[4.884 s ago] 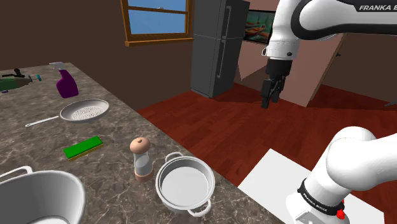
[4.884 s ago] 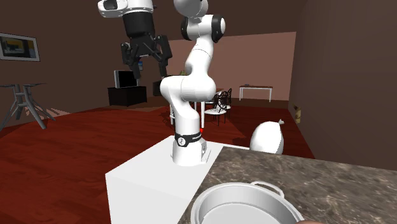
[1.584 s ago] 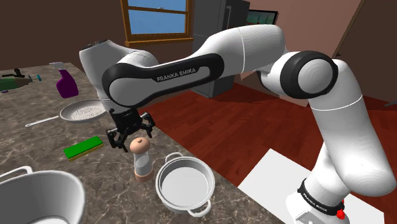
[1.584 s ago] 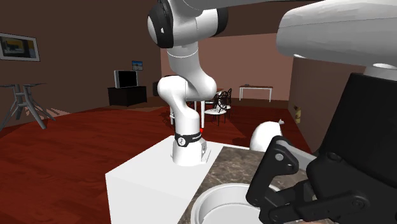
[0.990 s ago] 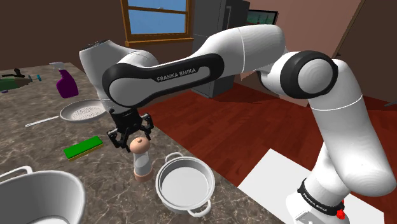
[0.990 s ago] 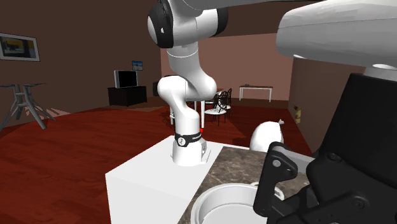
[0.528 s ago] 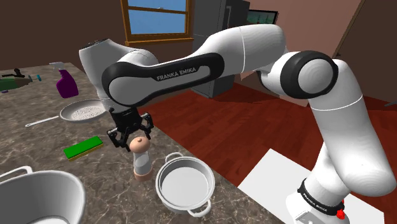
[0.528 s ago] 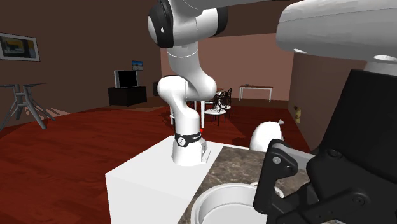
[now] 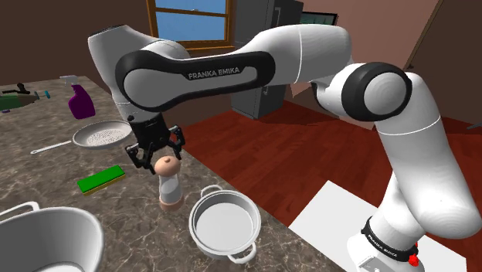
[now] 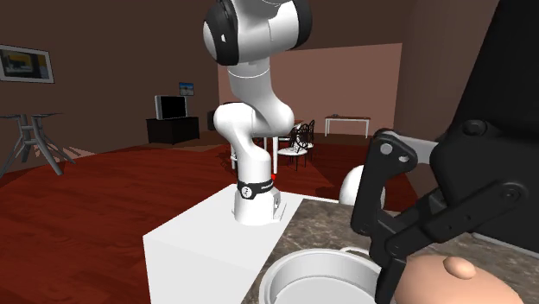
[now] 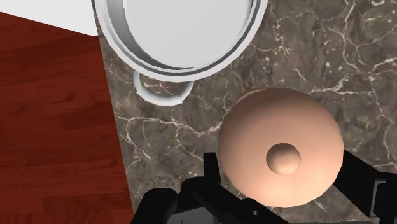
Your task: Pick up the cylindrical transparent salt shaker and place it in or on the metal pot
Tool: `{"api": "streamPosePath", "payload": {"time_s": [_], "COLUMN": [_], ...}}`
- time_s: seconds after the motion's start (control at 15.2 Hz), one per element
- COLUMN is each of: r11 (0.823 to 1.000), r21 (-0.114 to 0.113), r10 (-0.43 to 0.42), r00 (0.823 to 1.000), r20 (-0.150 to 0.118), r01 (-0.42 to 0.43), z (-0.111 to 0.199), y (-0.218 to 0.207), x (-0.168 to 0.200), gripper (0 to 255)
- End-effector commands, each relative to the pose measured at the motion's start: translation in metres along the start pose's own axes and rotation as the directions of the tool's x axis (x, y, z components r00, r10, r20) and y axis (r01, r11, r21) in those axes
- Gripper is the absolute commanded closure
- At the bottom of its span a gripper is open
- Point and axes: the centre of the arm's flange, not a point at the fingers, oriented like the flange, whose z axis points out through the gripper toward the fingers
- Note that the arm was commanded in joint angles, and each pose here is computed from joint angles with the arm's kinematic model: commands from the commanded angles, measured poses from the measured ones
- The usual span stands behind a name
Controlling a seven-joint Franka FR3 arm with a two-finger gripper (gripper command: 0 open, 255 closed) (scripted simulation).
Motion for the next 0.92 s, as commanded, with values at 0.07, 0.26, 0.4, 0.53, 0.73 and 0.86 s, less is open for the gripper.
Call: {"api": "streamPosePath", "payload": {"time_s": [0.07,0.26,0.4,0.53,0.73,0.86], "r11": [1.000,1.000,1.000,1.000,1.000,1.000], "r21": [0.000,0.000,0.000,0.000,0.000,0.000], "r10": [0.000,0.000,0.000,0.000,0.000,0.000], "r00": [1.000,1.000,1.000,1.000,1.000,1.000], "r20": [0.000,0.000,0.000,0.000,0.000,0.000], "r01": [0.000,0.000,0.000,0.000,0.000,0.000], "z": [-0.016,-0.032,-0.042,-0.053,-0.068,-0.076], "y": [0.004,0.007,0.009,0.011,0.013,0.015], "x": [-0.002,-0.003,-0.004,-0.005,-0.006,-0.006], "gripper": [255,255,255,255,255,255]}}
